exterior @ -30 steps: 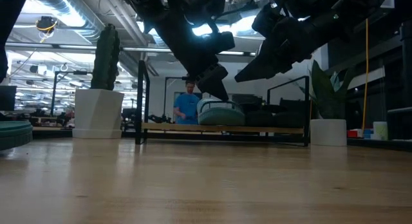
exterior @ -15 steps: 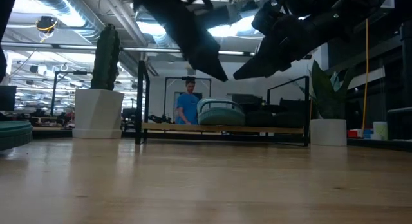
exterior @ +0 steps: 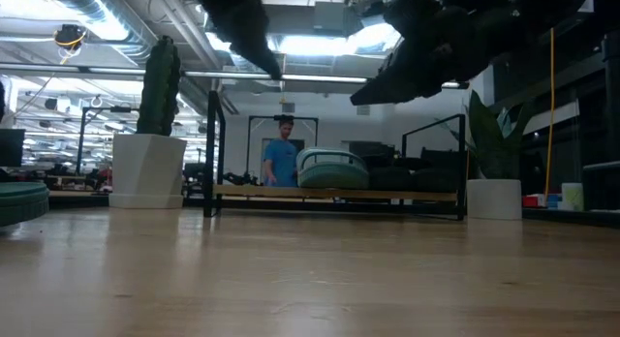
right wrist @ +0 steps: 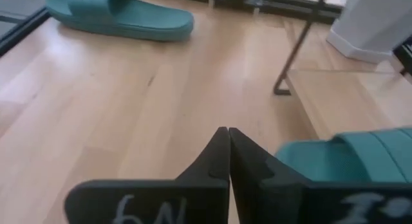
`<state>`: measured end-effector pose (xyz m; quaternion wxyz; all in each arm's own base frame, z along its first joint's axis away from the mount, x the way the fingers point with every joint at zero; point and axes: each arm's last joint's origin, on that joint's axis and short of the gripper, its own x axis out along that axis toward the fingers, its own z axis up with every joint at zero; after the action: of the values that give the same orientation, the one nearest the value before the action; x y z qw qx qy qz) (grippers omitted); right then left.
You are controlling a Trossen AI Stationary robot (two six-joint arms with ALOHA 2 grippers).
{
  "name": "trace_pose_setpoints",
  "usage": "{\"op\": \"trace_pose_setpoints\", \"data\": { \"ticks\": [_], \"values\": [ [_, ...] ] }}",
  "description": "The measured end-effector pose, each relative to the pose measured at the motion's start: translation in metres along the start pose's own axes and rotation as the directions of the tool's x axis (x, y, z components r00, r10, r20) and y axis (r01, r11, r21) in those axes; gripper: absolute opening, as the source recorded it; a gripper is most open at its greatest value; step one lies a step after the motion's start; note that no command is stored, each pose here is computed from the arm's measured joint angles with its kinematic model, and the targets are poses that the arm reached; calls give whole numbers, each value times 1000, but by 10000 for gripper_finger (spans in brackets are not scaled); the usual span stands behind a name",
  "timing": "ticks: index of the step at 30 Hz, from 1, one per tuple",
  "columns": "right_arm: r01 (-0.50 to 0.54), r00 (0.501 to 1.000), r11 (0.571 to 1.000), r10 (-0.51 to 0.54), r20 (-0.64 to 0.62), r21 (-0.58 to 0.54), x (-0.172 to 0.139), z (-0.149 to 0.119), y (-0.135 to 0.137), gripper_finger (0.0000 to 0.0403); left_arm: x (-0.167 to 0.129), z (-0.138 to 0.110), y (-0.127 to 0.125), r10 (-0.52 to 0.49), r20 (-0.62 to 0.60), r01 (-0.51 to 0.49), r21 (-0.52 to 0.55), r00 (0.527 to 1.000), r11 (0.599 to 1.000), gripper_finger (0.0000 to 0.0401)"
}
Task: Pick and place slides into the shelf
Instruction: Put the dark green slide on the shelf
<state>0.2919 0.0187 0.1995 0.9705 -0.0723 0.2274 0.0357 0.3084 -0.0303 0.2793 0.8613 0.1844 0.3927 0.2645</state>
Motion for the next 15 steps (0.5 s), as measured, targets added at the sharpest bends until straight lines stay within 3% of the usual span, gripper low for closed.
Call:
{"op": "trace_pose_setpoints", "data": {
  "ticks": [9, 15],
  "values": [
    [-55, 996, 998, 58, 73, -41, -2, 9, 21, 3, -34, -25, -22, -59, -122, 61, 16, 991, 998, 120],
    [-81, 989, 996, 84, 123, -35, -4, 15, 39, 3, -72, -37, -51, -74, -57, 76, 27, 996, 997, 114]
  ]
}}
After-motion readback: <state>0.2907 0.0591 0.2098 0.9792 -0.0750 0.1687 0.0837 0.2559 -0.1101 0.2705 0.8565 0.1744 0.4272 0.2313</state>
